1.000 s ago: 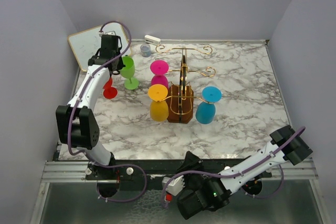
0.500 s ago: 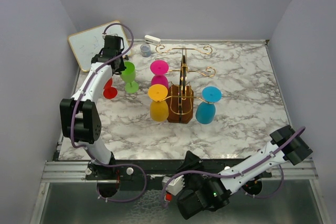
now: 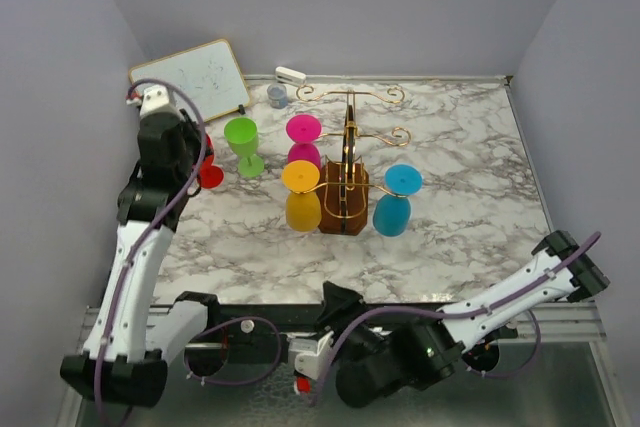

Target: Take the wine glass off the wine glass rack

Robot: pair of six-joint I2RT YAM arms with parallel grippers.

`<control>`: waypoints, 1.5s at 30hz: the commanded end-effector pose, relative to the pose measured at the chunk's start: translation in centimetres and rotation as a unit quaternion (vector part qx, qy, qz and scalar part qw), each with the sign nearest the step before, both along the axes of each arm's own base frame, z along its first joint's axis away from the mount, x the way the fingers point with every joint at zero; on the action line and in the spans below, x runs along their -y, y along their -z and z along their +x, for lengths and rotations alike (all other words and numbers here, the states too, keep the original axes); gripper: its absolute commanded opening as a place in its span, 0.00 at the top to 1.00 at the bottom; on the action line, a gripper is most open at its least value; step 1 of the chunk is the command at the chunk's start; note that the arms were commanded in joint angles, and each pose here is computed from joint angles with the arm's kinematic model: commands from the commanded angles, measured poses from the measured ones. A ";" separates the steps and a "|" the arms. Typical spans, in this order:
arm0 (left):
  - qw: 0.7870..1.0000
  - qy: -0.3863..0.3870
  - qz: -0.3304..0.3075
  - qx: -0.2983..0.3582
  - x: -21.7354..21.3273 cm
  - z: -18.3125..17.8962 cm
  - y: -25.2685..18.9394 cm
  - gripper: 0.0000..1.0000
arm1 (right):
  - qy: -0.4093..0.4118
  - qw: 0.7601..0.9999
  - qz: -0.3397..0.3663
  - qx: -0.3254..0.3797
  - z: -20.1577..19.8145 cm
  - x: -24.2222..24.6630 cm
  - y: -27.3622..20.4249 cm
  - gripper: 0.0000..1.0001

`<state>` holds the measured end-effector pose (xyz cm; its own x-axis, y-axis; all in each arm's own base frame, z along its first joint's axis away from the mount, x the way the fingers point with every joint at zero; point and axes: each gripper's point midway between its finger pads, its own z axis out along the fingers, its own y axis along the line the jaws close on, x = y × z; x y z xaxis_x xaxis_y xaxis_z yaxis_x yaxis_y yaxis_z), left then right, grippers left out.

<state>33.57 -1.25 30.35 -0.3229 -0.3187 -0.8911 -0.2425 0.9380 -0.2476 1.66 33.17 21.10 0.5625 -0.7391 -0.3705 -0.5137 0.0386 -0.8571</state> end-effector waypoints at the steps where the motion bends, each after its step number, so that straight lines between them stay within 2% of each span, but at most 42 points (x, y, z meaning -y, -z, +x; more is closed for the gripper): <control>1: 0.998 0.001 -0.052 0.045 0.4 -4.0 0.8 0.73 | 0.002 0.975 0.220 -0.028 4.4 -3.0 -15.2 0.55; 6: 0.995 -0.014 -0.053 0.078 -0.6 -7.9 1.3 0.73 | 0.062 0.944 0.323 -0.027 13.7 -2.8 -24.3 0.53; 10: 0.995 0.005 -0.054 0.078 -0.2 -9.4 3.2 0.73 | 0.146 0.920 0.357 -0.066 23.7 -1.9 -27.7 0.51; 12: 0.996 0.014 -0.051 0.076 0.0 -9.9 4.0 0.73 | 0.198 0.894 0.388 -0.104 29.1 0.4 -29.1 0.51; 13: 0.996 0.015 -0.049 0.071 0.0 -10.1 4.5 0.73 | 0.209 0.873 0.424 -0.117 30.9 2.3 -31.1 0.51; 15: 0.997 0.017 -0.044 0.059 -0.1 -10.5 5.4 0.73 | 0.227 0.826 0.485 -0.179 34.0 5.5 -31.7 0.49; 19: 0.997 0.017 -0.041 0.056 0.0 -10.8 6.0 0.73 | 0.278 0.704 0.549 -0.354 39.1 15.2 -27.2 0.55; 21: 0.997 0.021 -0.036 0.059 0.1 -10.8 5.9 0.73 | 0.287 0.647 0.574 -0.412 39.5 19.0 -23.9 0.60; 25: 0.997 0.032 -0.037 0.053 0.6 -10.6 6.4 0.73 | 0.280 0.547 0.612 -0.498 36.9 24.1 -18.6 0.66; 28: 0.997 0.032 -0.037 0.053 0.6 -10.6 6.4 0.73 | 0.270 0.502 0.626 -0.533 34.0 25.3 -15.5 0.66; 32: 0.998 0.028 -0.037 0.052 0.5 -10.6 6.4 0.73 | 0.221 0.487 0.602 -0.593 28.6 22.8 -13.4 0.60; 36: 0.997 0.029 -0.040 0.052 0.7 -10.7 6.4 0.73 | 0.205 0.487 0.589 -0.612 24.7 21.6 -12.2 0.54; 40: 0.997 0.031 -0.041 0.050 0.8 -10.7 6.6 0.73 | 0.214 0.488 0.573 -0.623 23.0 21.1 -10.6 0.51; 45: 0.997 0.033 -0.042 0.048 0.9 -10.7 6.6 0.73 | 0.227 0.472 0.563 -0.640 21.7 20.8 -8.1 0.51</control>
<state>22.79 -2.03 23.90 -0.2617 -0.3731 -0.8901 -0.1559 0.9265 -0.3426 25.14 11.66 31.28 -0.7238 0.4280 -0.5413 -0.3201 0.4867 0.8128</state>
